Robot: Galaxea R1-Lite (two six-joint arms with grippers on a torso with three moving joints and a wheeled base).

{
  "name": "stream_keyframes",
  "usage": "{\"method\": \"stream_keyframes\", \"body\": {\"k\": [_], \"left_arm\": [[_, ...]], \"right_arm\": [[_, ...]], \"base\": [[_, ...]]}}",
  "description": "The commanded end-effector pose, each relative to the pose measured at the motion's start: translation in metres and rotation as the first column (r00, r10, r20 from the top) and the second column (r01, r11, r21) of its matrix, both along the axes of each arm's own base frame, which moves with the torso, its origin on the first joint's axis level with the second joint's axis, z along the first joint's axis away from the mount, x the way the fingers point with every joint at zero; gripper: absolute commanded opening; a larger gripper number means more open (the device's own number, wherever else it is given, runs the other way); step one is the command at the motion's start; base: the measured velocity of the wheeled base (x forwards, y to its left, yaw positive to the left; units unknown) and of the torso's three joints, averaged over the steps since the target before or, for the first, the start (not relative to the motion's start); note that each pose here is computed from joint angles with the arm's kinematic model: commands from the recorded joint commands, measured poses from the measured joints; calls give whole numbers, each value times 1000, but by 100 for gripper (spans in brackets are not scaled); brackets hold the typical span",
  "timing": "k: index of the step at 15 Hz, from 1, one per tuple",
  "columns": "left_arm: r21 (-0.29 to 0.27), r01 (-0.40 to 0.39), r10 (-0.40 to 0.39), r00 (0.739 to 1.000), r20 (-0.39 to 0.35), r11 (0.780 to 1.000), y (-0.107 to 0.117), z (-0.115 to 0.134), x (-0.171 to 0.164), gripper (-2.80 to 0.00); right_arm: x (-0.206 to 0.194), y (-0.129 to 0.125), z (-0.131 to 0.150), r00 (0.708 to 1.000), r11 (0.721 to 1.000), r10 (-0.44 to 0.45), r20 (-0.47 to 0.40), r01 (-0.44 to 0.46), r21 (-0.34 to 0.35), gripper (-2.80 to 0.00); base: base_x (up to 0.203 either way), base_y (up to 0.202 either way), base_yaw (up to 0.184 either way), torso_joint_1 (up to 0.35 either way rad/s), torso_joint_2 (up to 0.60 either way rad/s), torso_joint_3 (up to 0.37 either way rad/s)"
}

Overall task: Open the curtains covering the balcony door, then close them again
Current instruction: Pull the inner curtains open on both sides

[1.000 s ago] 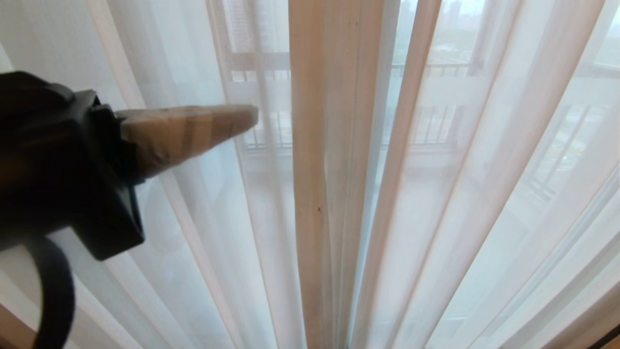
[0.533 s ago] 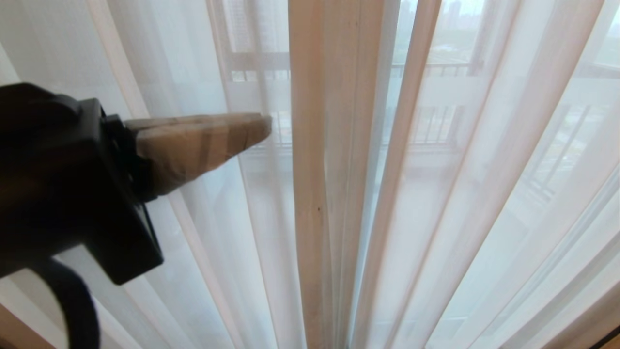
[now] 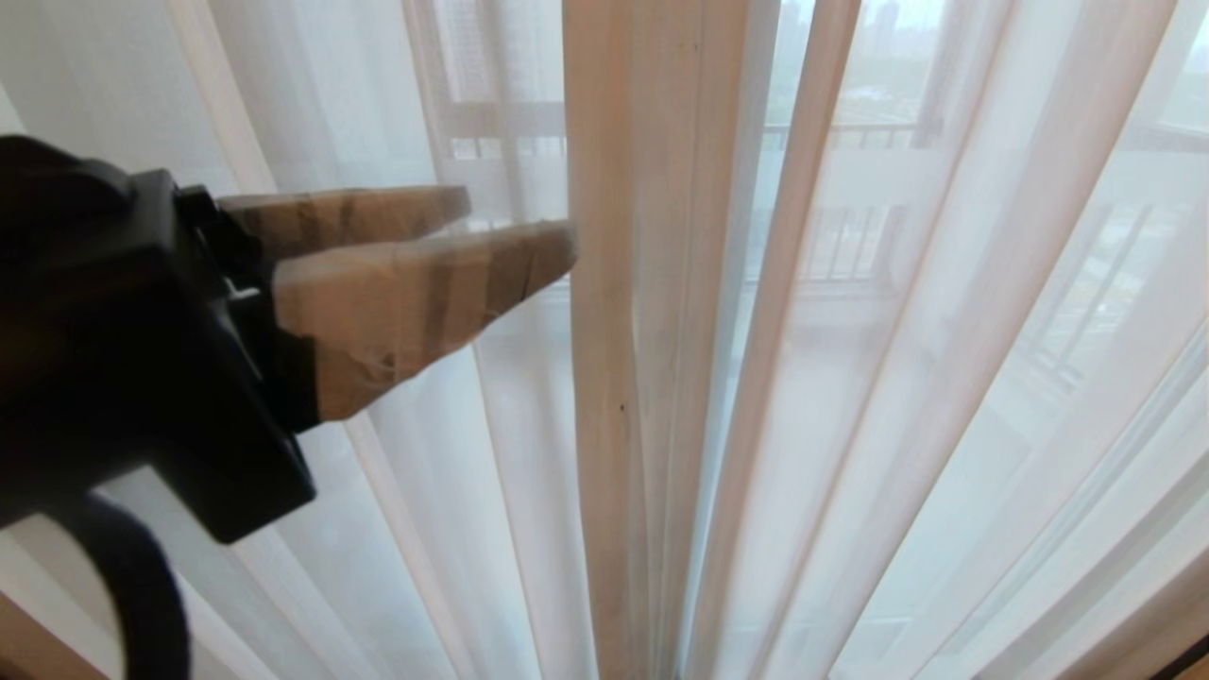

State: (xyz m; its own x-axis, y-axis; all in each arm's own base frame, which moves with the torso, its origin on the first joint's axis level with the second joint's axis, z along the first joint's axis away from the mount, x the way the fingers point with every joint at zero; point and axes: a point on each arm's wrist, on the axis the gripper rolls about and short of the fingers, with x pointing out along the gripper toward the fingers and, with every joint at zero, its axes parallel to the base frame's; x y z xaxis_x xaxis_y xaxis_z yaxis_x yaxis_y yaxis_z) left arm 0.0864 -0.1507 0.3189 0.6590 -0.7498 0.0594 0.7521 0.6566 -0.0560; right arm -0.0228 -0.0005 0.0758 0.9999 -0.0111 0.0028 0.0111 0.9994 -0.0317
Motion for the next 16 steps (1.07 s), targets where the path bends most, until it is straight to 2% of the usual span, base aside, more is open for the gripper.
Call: {"method": "stream_keyframes", "body": {"k": [1, 9, 11, 13, 16], "left_arm": [[2, -21, 21, 1000, 3, 1000, -1, 0, 0, 0], [36, -60, 61, 998, -14, 998, -30, 1, 19, 0], [51, -133, 134, 991, -11, 990, -42, 1, 29, 0], [39, -186, 186, 983, -2, 982, -56, 1, 38, 0], [20, -270, 269, 961, 57, 963, -70, 1, 57, 0]], "right_arm": [[0, 0, 0, 1000, 1000, 0, 0, 0, -1, -280], [0, 0, 0, 1000, 1000, 0, 0, 0, -1, -280], [0, 0, 0, 1000, 1000, 0, -1, 0, -1, -280], [0, 0, 0, 1000, 1000, 0, 0, 0, -1, -280], [0, 0, 0, 1000, 1000, 0, 0, 0, -1, -280]], "base": [[0, 0, 0, 0, 0, 0], [0, 0, 0, 0, 0, 0], [0, 0, 0, 0, 0, 0], [0, 0, 0, 0, 0, 0], [0, 0, 0, 0, 0, 0]]}}
